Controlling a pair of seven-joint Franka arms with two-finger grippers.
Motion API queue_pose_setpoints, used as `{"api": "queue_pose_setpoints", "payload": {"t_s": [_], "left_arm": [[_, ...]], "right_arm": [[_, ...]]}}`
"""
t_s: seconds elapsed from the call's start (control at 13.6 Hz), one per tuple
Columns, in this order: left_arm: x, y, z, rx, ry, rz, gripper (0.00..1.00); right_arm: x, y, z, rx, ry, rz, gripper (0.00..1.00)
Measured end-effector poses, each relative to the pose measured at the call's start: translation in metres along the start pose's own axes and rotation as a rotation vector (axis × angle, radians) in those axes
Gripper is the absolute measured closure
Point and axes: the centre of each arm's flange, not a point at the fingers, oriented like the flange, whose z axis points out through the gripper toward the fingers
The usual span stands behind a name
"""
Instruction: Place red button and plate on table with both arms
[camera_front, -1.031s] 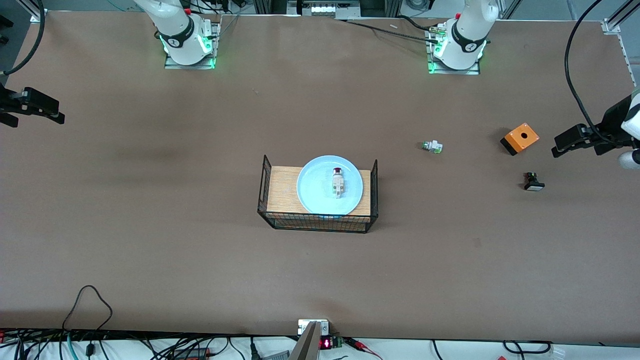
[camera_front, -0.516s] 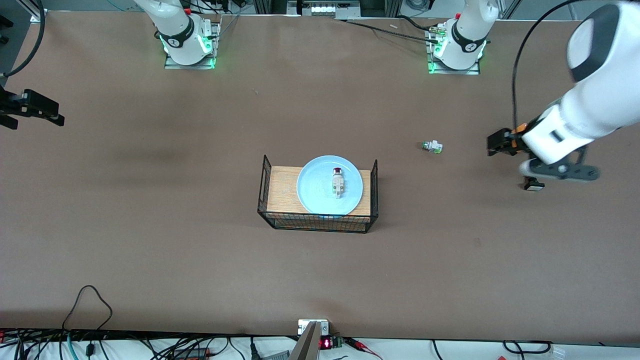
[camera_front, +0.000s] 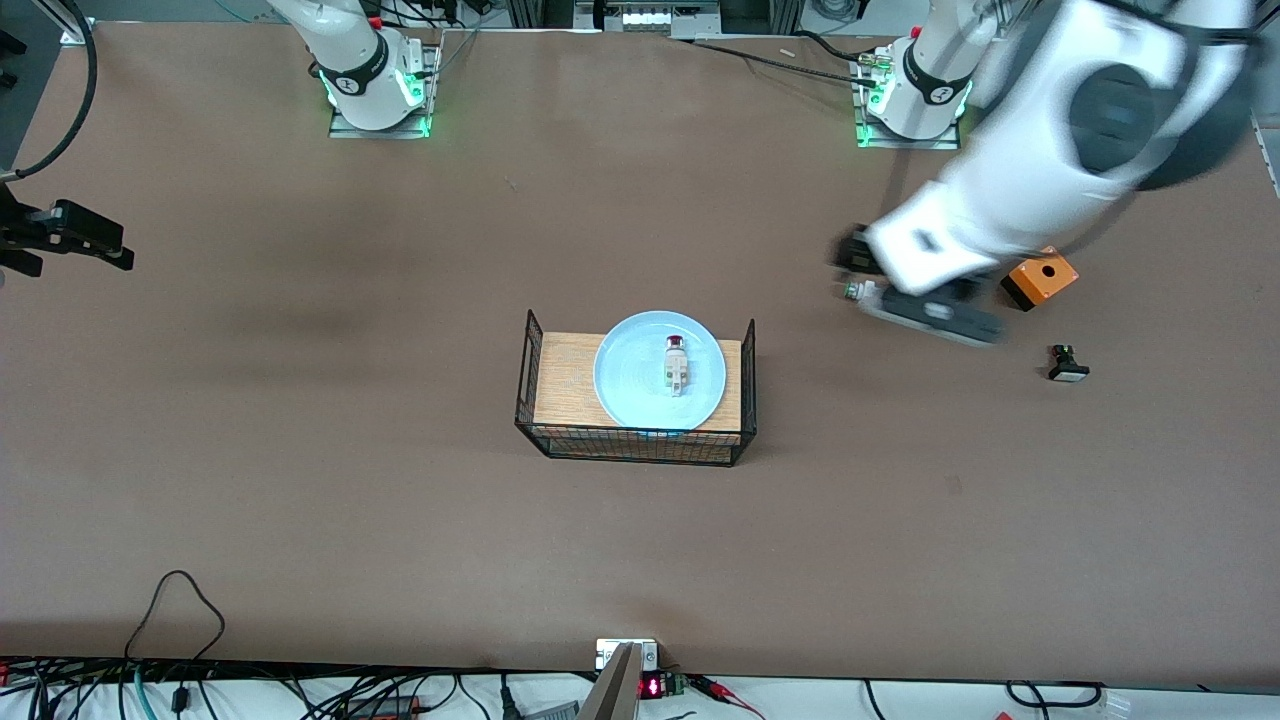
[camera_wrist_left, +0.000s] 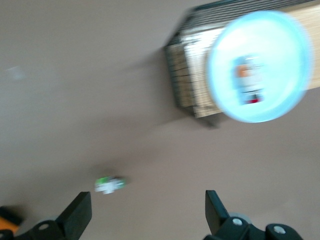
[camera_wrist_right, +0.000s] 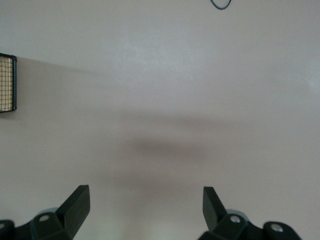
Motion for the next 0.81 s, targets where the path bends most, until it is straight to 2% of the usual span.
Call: {"api": "queue_pose_setpoints", "payload": {"t_s": [0.15,0.37,0.52,0.66,0.81], "left_arm": [[0.006,0.059,0.019,-0.011,-0.013,-0.025,0.00],[0.025,0.103,0.053,-0.033,-0.027,-0.099,0.00],[0.040,0.116,0.072,-0.044,-0.011,-0.134,0.00],[0.056,0.113,0.090,-0.025,0.021,-0.141,0.00],[0.069,0.107,0.111,-0.018,0.033,-0.148,0.00]], "right_arm": [[0.002,0.000,0.002,0.007,0.002,0.001,0.00],[0.007,0.001,0.012,0.032,-0.008,0.006,0.00],[0.009,0.001,0.016,0.049,-0.010,0.008,0.00],[0.010,-0.001,0.016,0.081,-0.005,0.014,0.00],[0.011,-0.003,0.017,0.099,-0.008,0.089,0.00]]}}
